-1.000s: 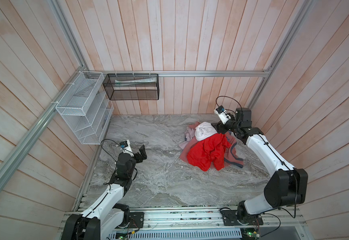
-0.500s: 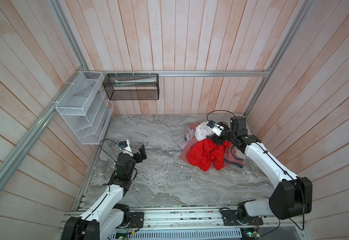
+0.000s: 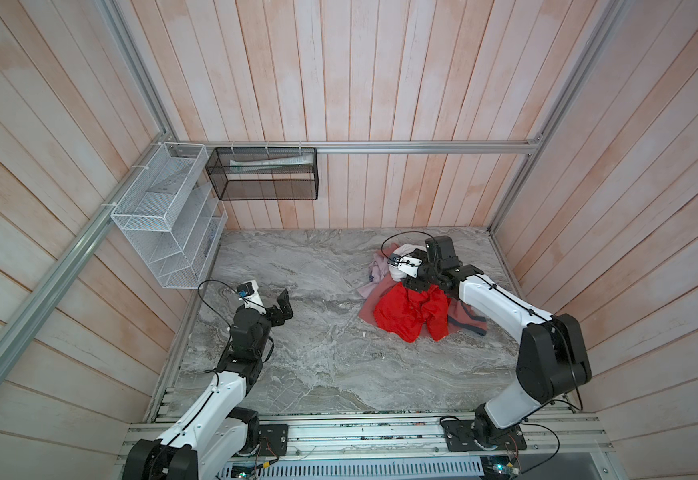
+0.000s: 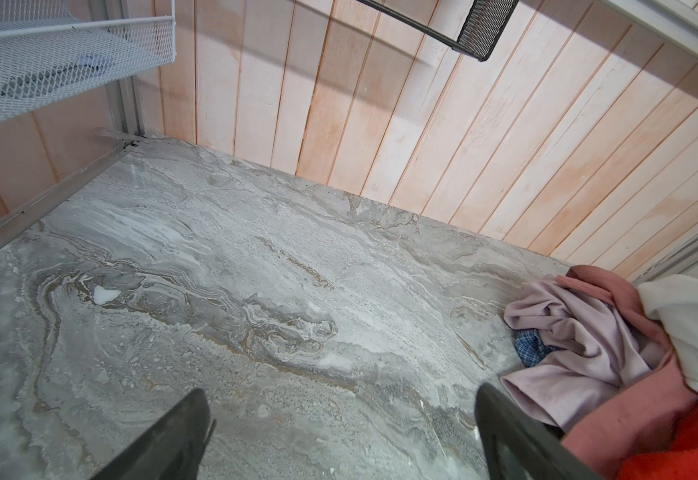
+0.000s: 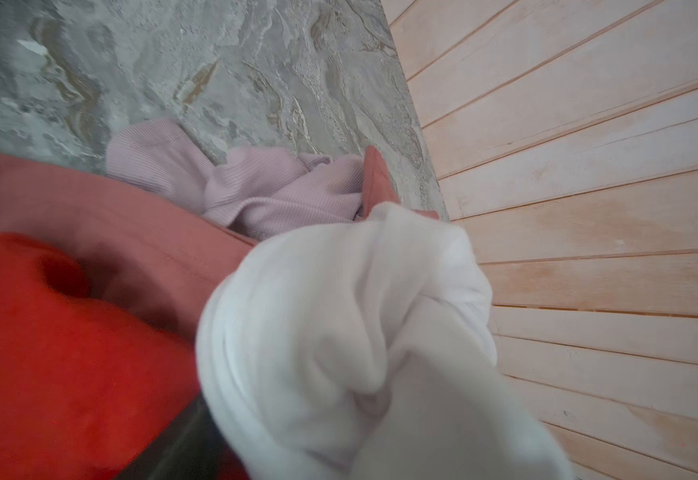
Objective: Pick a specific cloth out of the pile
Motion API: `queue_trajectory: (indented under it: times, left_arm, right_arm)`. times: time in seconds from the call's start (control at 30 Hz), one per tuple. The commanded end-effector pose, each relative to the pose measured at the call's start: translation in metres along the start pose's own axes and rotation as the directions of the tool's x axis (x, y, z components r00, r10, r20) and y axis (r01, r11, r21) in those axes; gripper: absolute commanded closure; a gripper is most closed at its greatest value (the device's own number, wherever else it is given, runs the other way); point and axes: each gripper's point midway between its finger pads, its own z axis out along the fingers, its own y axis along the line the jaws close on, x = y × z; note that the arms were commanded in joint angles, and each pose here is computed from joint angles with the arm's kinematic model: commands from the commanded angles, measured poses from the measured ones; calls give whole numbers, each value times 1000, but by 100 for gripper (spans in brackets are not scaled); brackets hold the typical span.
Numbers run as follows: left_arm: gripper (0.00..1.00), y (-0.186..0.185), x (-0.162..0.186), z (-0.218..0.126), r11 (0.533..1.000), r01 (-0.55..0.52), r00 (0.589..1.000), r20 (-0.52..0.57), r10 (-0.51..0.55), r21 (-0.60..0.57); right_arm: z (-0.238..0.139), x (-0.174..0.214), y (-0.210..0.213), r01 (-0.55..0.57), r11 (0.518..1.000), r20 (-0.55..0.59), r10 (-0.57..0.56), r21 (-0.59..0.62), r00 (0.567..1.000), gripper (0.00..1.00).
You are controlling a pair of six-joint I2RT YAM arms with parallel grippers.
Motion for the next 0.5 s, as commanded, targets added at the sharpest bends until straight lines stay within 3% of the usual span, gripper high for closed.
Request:
queue_trajectory:
  times: [0.0,0.23,0.4,0.47]
  left_arm:
    - [0,2,6,-2,1000,6,1000,-13,-6,0]
    - [0,1,7,-1,1000,4,1000,-18,-4,0]
    - [0,2,5,-2,1000,7,1000,-9,-7,-5]
    - [0,4,5,-4,1000,11,1000,-3,-11,-9]
  right_arm:
    - [10,5,-26,39,995,-71,-32,97,997,27]
    - [27,2,-40,11,987,-61,-2,161,998,47]
    - [36,-3,-47,-56,984,-17,60,168,998,85]
    - [33,-9,-49,-70,982,25,66,174,997,92]
